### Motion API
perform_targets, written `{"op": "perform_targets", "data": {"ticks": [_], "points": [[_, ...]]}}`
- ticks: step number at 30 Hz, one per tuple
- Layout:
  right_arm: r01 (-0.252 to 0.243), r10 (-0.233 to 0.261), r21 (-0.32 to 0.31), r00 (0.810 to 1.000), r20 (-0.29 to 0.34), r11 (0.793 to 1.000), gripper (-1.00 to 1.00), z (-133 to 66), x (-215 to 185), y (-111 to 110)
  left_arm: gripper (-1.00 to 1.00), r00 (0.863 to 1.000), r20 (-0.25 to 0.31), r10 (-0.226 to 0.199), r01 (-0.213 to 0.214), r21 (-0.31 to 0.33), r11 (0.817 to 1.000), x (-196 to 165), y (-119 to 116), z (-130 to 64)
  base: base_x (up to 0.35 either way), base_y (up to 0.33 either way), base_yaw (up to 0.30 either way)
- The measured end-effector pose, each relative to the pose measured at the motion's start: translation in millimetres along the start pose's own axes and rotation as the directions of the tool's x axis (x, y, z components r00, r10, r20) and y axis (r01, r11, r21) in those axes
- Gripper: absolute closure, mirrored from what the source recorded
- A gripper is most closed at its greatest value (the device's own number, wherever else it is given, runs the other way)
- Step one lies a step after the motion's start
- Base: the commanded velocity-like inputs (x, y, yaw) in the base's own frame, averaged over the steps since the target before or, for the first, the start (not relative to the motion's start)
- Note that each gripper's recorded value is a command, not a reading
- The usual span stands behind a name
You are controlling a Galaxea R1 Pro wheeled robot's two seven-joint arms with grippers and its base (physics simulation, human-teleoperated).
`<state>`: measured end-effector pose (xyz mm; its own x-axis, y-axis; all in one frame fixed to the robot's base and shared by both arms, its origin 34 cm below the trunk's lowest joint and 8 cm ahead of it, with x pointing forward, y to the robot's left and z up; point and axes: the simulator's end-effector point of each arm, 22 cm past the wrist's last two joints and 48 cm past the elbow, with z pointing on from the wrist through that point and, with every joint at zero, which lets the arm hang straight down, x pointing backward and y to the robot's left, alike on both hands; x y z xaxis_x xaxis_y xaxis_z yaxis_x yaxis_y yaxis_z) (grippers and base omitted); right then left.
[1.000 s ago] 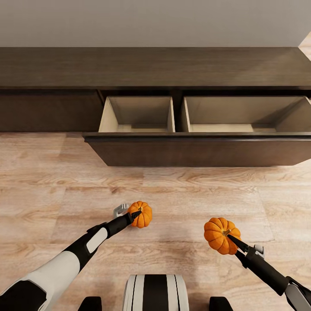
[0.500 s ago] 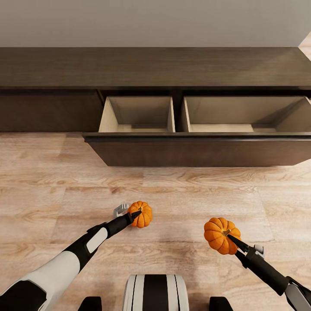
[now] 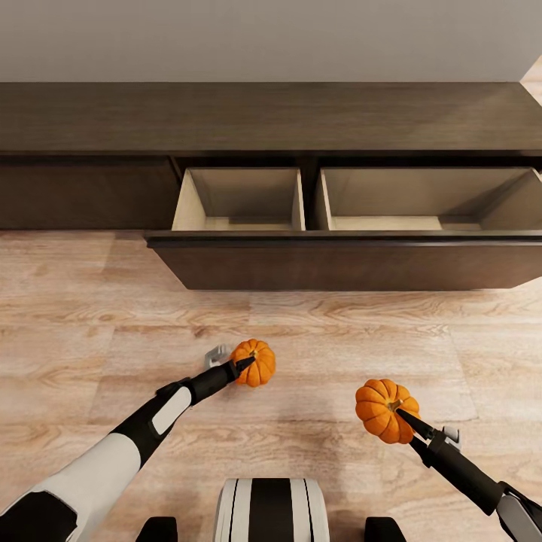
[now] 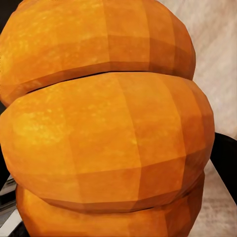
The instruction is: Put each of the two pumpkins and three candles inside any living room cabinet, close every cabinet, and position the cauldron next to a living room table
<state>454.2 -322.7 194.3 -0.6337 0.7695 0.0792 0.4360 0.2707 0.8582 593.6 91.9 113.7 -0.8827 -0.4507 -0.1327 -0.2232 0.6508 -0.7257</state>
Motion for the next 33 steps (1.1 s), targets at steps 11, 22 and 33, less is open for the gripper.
{"op": "perform_targets", "data": {"ticks": [11,22,33], "points": [[0.013,-0.013,-0.02,1.0,0.007,1.0,1.0,-0.3,-4,12,1.0,1.0,0.013,0.029,-0.03,0.082,0.996,-19,-44,-2.6,0.0,0.0,0.0],[0.041,-0.04,-0.052,0.999,0.028,0.998,1.0,-3.7,-14,33,1.0,0.997,-0.011,0.078,-0.075,0.16,0.984,-32,-98,-13.3,0.0,0.0,0.0],[0.068,-0.065,-0.082,0.997,0.043,0.994,1.0,-5.9,-21,54,1.0,0.989,-0.125,0.075,-0.052,0.178,0.983,-14,-117,-27.7,0.0,0.0,0.0]]}}
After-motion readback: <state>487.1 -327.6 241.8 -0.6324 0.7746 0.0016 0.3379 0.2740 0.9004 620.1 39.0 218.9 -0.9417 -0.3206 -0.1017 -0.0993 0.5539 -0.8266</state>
